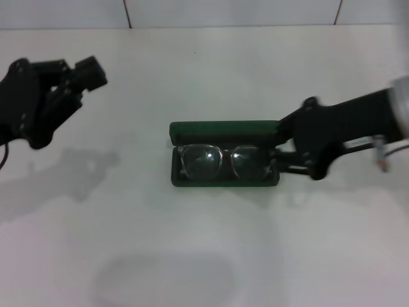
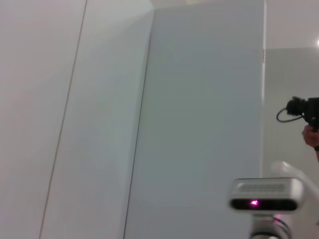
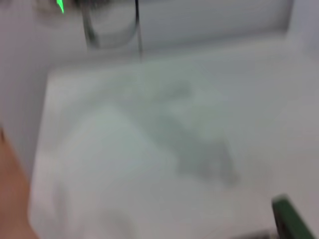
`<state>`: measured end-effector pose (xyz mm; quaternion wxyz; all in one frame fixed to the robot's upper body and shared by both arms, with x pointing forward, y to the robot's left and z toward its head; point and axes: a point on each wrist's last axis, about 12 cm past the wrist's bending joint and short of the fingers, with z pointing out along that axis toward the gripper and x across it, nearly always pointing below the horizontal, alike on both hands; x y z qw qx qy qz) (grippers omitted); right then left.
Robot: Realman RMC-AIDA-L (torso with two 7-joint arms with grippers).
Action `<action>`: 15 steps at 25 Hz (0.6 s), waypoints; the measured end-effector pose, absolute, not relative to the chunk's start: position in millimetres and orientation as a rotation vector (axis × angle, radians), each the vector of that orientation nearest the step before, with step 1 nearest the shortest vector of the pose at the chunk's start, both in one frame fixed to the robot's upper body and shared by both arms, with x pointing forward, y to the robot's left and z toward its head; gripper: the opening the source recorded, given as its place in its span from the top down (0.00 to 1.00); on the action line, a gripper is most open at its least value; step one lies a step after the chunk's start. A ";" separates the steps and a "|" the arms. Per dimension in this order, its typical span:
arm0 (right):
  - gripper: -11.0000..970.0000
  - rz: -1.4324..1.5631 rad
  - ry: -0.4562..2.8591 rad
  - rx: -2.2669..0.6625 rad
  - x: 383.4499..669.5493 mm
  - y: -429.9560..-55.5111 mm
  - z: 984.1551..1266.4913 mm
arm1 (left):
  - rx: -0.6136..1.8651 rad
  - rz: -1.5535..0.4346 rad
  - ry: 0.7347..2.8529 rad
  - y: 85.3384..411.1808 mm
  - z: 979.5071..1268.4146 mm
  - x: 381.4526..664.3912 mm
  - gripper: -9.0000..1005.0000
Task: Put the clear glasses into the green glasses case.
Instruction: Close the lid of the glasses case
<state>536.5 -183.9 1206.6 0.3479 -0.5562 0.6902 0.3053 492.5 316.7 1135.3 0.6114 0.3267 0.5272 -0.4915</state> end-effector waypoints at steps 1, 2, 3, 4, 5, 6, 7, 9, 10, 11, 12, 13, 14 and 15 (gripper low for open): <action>0.68 0.824 1.755 -1.408 533.4 -192.6 1207.5 | 0.755 -1.137 1.219 315.3 1136.5 495.4 0.91; 0.67 0.824 1.755 -1.408 533.4 -192.6 1207.5 | 0.755 -1.135 1.233 313.2 1136.9 499.9 0.91; 0.67 0.882 1.669 -1.298 523.2 -224.0 1204.1 | 0.755 -1.133 1.253 310.5 1136.9 504.8 0.91; 0.67 0.888 1.656 -1.284 521.6 -228.2 1203.4 | 0.756 -1.132 1.277 306.7 1136.9 511.0 0.91; 0.67 0.897 1.625 -1.238 516.9 -241.4 1200.7 | 0.760 -1.133 1.300 302.4 1136.4 516.2 0.91; 0.66 0.901 1.600 -1.203 513.0 -251.6 1198.7 | 0.763 -1.132 1.319 298.3 1136.3 521.5 0.91; 0.66 0.900 1.582 -1.151 509.4 -264.7 1196.2 | 0.768 -1.129 1.343 292.3 1135.4 527.5 0.91; 0.65 0.910 1.558 -1.037 502.1 -290.7 1192.2 | 0.780 -1.121 1.372 281.0 1134.0 536.6 0.91; 0.65 0.918 1.560 -0.968 497.8 -306.4 1189.7 | 0.780 -1.121 1.372 281.0 1134.0 536.6 0.91; 0.65 0.923 1.564 -0.902 492.8 -322.2 1187.0 | 0.787 -1.117 1.386 273.1 1133.0 541.7 0.91; 0.64 0.928 1.569 -0.849 487.5 -335.1 1184.1 | 0.804 -1.110 1.414 258.1 1131.1 551.2 0.91; 0.64 0.923 1.577 -0.780 481.1 -351.4 1179.9 | 0.805 -1.111 1.417 256.6 1130.6 552.1 0.91; 0.64 0.920 1.582 -0.725 474.7 -364.0 1175.8 | 0.812 -1.113 1.427 250.9 1129.6 555.3 0.91; 0.64 0.905 1.588 -0.660 466.0 -379.5 1170.3 | 0.815 -1.118 1.445 243.8 1127.1 559.5 0.90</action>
